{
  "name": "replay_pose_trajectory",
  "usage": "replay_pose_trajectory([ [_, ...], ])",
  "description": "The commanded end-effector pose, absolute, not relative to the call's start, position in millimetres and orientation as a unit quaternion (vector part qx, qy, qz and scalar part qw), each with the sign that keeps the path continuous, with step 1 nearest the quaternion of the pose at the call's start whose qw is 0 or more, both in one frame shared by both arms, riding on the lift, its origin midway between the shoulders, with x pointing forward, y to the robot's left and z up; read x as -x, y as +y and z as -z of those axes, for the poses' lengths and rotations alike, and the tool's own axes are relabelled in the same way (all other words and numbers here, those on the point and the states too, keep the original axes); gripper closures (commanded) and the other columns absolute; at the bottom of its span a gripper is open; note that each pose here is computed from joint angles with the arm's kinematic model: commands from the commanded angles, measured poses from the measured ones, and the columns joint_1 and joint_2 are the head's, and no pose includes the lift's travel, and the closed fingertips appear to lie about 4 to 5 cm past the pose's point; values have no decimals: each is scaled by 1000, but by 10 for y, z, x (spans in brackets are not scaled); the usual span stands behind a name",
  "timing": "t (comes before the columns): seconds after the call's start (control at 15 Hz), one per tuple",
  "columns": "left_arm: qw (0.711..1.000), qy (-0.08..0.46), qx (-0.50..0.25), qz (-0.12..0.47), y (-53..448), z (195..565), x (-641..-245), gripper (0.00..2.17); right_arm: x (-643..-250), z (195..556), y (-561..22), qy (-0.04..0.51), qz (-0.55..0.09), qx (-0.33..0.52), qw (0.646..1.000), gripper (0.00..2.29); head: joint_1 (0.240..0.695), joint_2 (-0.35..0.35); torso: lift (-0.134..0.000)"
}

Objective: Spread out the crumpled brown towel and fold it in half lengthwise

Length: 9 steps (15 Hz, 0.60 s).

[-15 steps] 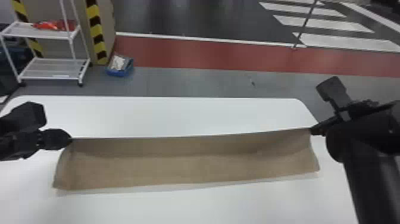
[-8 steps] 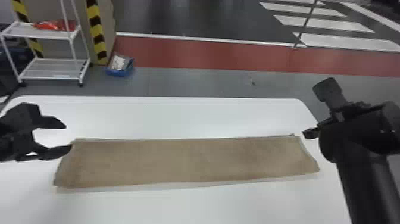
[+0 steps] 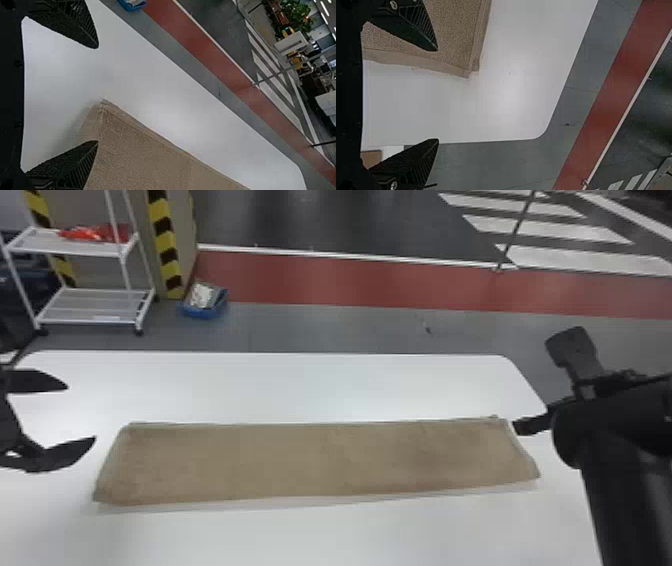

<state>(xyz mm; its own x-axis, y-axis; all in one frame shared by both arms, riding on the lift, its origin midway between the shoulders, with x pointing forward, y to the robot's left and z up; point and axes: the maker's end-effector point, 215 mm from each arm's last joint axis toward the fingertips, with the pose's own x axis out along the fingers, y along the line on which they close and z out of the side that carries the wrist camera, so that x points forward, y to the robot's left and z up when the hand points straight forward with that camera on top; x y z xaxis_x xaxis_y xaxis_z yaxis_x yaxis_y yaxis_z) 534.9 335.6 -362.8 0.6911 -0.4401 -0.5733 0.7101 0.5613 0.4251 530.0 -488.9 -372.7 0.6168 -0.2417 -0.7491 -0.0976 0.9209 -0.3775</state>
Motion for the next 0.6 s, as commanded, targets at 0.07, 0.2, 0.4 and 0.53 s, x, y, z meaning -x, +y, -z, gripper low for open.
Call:
replay_pose_trajectory([
  [0.07,862,205,-329,328,3445,3590,-5283,16,-5244,3740,-4874,435,41,188,880,66,695,-157,-125],
  [0.2,862,207,-327,328,3469,3597,-5261,16,-5205,3755,-4888,437,44,181,880,70,695,-152,-125],
  [0.4,860,205,-330,331,3459,3563,-5247,22,-5173,3748,-4897,437,48,177,880,73,695,-150,-125],
  [0.53,859,205,-330,332,3458,3566,-5232,22,-5174,3754,-4860,436,45,175,882,73,695,-150,-125],
])
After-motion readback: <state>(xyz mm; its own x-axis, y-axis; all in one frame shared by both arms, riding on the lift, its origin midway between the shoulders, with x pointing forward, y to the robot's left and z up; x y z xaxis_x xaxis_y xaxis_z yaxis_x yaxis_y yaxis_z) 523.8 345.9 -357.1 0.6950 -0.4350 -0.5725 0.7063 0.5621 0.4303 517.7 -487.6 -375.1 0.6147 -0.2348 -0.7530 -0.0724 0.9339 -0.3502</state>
